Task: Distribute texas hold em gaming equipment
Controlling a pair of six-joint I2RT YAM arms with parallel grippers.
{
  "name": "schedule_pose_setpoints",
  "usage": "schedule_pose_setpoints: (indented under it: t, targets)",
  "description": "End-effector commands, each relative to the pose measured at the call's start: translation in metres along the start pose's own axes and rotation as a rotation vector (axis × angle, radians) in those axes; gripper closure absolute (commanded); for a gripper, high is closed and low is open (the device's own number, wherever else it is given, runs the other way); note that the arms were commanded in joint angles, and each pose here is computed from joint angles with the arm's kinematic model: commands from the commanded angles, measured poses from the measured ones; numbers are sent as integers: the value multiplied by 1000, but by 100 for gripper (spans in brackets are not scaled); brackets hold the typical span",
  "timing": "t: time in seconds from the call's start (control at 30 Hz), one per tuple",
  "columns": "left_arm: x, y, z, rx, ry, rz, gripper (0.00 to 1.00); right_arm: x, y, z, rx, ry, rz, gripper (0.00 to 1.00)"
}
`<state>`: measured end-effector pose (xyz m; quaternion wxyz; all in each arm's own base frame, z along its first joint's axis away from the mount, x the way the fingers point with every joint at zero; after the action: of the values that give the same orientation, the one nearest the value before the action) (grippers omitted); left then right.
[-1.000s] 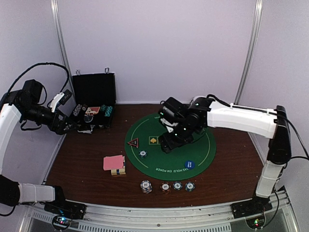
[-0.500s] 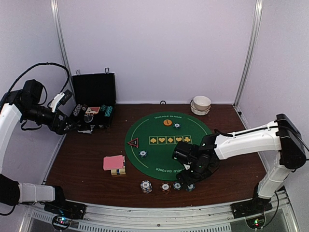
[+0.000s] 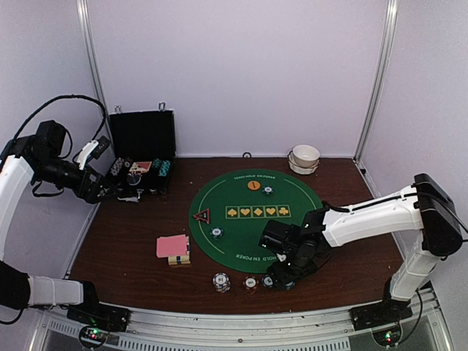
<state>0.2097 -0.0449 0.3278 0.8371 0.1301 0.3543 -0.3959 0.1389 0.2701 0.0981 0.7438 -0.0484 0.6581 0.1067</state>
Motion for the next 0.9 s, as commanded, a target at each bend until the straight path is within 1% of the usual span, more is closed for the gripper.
schedule_pose_setpoints:
  t: [0.0, 0.13, 0.5, 0.63, 0.87]
  targets:
    - [-4, 2, 6, 10, -21, 6, 2, 11, -6, -7, 3, 22, -26, 25]
    - [-4, 2, 6, 9, -22, 6, 3, 15, -7, -11, 8, 34, -22, 28]
    - [-6, 1, 6, 13, -21, 12, 2, 23, -9, -14, 9, 51, -25, 49]
    - [-6, 0, 6, 10, -21, 8, 2, 25, -10, -14, 9, 50, -33, 54]
    - [-7, -1, 6, 14, -21, 14, 2, 20, -10, -12, 4, 40, -38, 71]
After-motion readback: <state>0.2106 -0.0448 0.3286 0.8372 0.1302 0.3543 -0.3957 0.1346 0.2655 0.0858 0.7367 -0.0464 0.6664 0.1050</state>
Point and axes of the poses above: each gripper's point midway between its finger pads, its own x axis out along the fingers, its own y axis along the line the jaws close on, z = x × y, the point moved 7 cm from there along -x, back along the fingers, and after that the axes turned 12 degrees about x, right-handed, at the moved point
